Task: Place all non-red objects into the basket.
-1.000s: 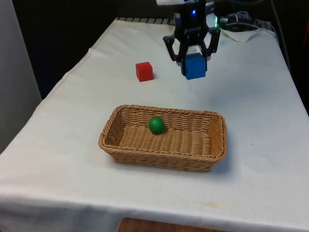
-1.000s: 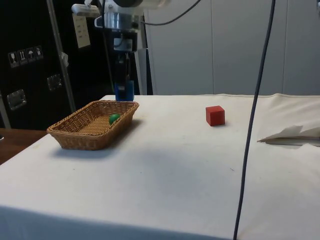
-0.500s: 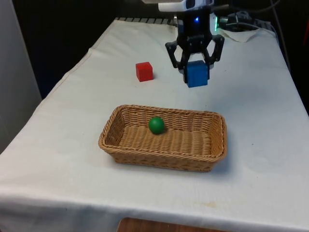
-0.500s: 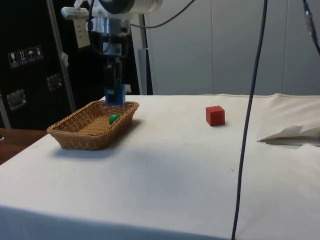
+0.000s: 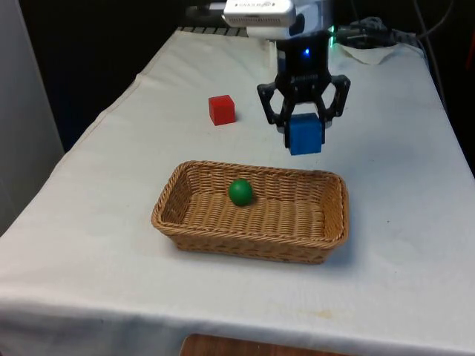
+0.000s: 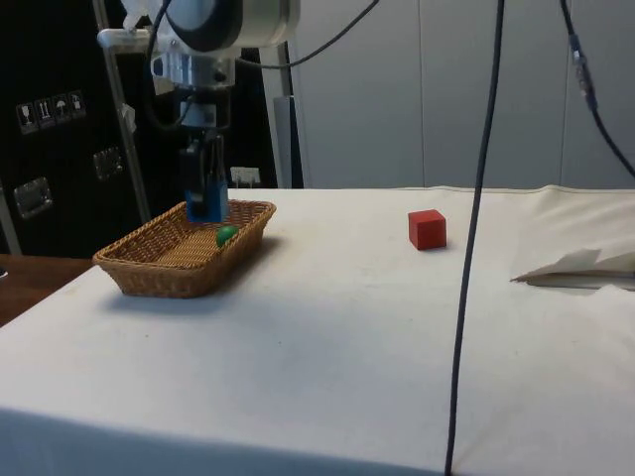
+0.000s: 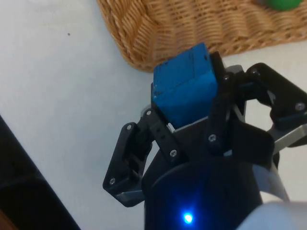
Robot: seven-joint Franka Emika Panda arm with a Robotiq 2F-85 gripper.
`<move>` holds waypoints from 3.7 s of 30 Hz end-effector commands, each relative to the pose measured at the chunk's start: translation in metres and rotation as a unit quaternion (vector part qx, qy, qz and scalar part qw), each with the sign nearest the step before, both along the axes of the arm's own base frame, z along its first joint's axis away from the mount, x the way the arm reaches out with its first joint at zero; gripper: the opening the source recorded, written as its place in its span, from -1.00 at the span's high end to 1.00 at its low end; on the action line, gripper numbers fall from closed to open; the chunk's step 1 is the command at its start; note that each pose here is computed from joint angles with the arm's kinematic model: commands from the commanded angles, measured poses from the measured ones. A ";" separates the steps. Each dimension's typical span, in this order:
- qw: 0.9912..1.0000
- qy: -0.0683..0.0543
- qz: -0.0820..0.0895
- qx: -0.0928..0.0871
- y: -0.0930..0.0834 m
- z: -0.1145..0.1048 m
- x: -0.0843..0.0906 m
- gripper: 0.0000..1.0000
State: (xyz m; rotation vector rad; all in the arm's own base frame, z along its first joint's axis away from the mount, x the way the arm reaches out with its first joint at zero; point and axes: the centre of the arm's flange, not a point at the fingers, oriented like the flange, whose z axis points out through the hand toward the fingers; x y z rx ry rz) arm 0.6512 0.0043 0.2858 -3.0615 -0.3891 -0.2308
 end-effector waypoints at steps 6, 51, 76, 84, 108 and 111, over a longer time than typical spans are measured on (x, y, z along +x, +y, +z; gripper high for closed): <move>1.000 0.001 -0.013 0.003 0.003 -0.017 0.014 0.96; 0.997 0.003 -0.072 -0.007 -0.022 -0.093 0.064 0.81; 0.996 0.003 -0.086 -0.001 -0.027 -0.063 0.059 -1.00; 0.995 0.001 -0.097 0.009 -0.032 -0.034 0.048 -1.00; 0.993 -0.008 -0.109 0.035 -0.055 0.042 0.015 -1.00; 0.994 -0.010 -0.109 0.031 -0.058 0.054 0.005 -1.00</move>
